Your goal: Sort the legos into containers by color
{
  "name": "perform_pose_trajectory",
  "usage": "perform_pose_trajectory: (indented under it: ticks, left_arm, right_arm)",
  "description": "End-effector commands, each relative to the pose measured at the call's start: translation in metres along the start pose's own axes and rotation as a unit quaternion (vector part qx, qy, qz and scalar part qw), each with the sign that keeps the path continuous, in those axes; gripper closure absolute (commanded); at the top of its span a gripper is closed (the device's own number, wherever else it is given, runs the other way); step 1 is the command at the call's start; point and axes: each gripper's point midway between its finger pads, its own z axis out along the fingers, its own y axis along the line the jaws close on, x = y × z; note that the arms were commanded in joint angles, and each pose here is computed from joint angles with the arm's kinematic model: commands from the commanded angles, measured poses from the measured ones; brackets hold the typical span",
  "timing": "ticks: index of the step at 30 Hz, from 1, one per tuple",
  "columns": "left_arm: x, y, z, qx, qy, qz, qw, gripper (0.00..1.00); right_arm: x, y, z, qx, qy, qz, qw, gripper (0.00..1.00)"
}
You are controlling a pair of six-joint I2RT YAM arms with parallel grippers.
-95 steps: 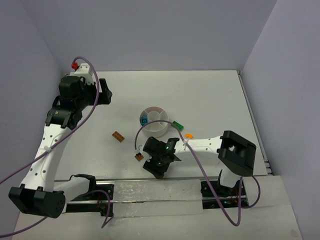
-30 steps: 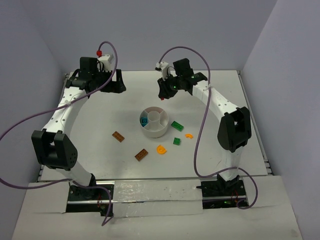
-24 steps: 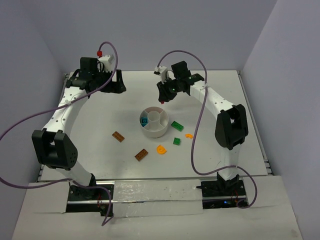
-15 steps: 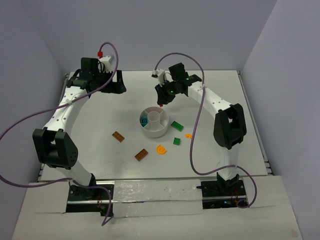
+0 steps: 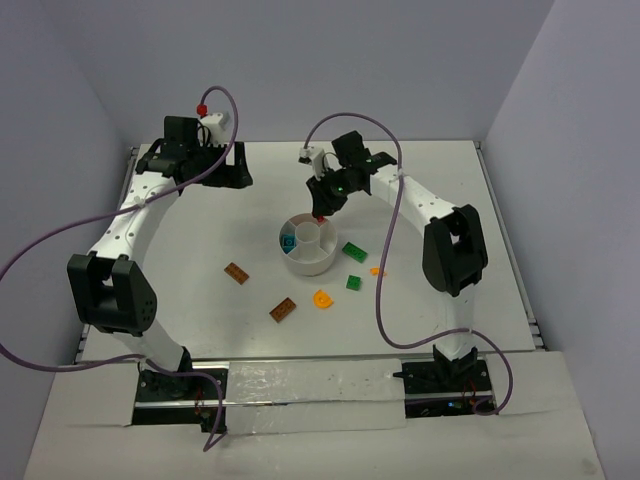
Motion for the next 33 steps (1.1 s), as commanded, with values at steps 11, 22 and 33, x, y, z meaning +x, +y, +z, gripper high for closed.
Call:
perform_pose_trajectory:
  ticks: [11,22,33]
  left_arm:
    - [-0.013,0.003,-0.002,-0.004,-0.015,0.010,1.000,0.01]
    - [-0.018,-0.002,-0.003,0.008,-0.023,0.009,1.000,0.01]
    - [-0.016,-0.002,0.001,0.010,-0.019,0.011,1.000,0.01]
  right_arm:
    - [-0.011,0.012,-0.003,-0.019,-0.004,-0.018,1.000,0.41]
    - [-0.009,-0.034,-0.073,0.069,-0.051,0.034,0.996,0.45]
    - [0.085,-0.058,-0.092,0.113,0.086,0.032,0.989,0.41]
